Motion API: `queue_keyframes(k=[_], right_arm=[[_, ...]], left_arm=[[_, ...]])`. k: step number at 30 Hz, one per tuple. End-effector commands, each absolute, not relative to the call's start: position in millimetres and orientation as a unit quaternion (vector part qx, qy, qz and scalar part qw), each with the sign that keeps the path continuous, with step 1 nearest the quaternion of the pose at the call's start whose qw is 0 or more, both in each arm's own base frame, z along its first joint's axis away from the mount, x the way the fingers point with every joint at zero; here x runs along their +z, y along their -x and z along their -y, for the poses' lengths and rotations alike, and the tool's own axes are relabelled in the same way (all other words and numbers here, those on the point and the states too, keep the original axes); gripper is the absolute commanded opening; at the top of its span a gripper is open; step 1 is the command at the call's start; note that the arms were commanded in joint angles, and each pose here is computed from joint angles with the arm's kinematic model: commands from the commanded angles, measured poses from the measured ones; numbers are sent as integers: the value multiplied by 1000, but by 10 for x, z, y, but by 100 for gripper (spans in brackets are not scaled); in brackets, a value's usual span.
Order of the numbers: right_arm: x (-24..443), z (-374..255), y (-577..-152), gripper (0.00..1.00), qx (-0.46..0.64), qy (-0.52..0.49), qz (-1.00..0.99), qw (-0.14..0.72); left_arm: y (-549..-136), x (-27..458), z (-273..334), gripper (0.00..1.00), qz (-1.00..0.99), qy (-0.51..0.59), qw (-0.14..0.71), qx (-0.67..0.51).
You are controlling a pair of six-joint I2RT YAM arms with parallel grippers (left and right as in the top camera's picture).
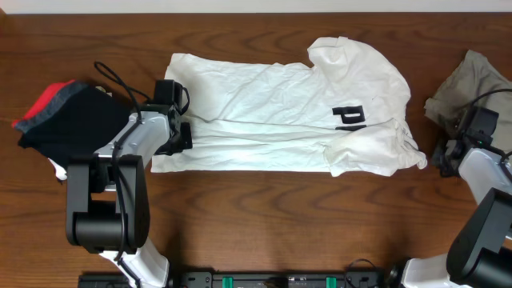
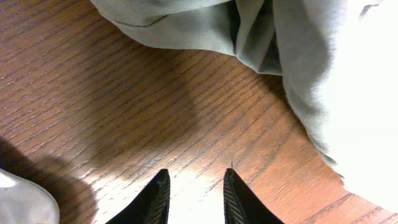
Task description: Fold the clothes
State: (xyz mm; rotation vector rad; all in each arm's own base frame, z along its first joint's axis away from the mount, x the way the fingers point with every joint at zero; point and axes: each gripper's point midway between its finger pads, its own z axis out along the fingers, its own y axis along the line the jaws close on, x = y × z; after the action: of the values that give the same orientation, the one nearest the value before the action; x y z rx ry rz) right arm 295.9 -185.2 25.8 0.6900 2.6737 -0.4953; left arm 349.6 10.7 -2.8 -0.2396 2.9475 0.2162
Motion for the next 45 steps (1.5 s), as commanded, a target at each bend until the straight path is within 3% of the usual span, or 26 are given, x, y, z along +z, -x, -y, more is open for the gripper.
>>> queue_keyframes(k=[1, 5, 10, 15, 24, 28, 34, 44, 45], right_arm=[[290, 1885, -2987, 26, -172, -245, -938, 174], [520, 1754, -3208, 27, -120, -234, -939, 222], [1168, 1497, -3426, 29, -44, -207, -929, 305], [1510, 974, -3385, 35, 44, -135, -931, 337], [1053, -135, -3087, 43, 117, 17, -972, 204], [818, -485, -3045, 45, 102, 88, -978, 162], [449, -707, -2972, 40, 50, 146, -982, 106], [21, -757, -2872, 31, 29, 152, -987, 40], [13, -756, -2872, 26, 29, 152, -987, 40]], left_arm=[[-3352, -162, -147, 9, -992, 84, 62, 77], [-3352, -162, -147, 9, -992, 84, 62, 77], [-3352, -162, -146, 8, -992, 84, 62, 77], [-3352, -162, -146, 9, -992, 84, 62, 77], [-3352, -163, -145, 9, -992, 84, 62, 77], [-3352, -163, -144, 9, -992, 84, 62, 76], [-3351, -165, -127, 9, -992, 87, 61, 71], [-3351, -169, -106, 9, -992, 87, 60, 65], [-3351, -169, -106, 9, -992, 87, 60, 65]])
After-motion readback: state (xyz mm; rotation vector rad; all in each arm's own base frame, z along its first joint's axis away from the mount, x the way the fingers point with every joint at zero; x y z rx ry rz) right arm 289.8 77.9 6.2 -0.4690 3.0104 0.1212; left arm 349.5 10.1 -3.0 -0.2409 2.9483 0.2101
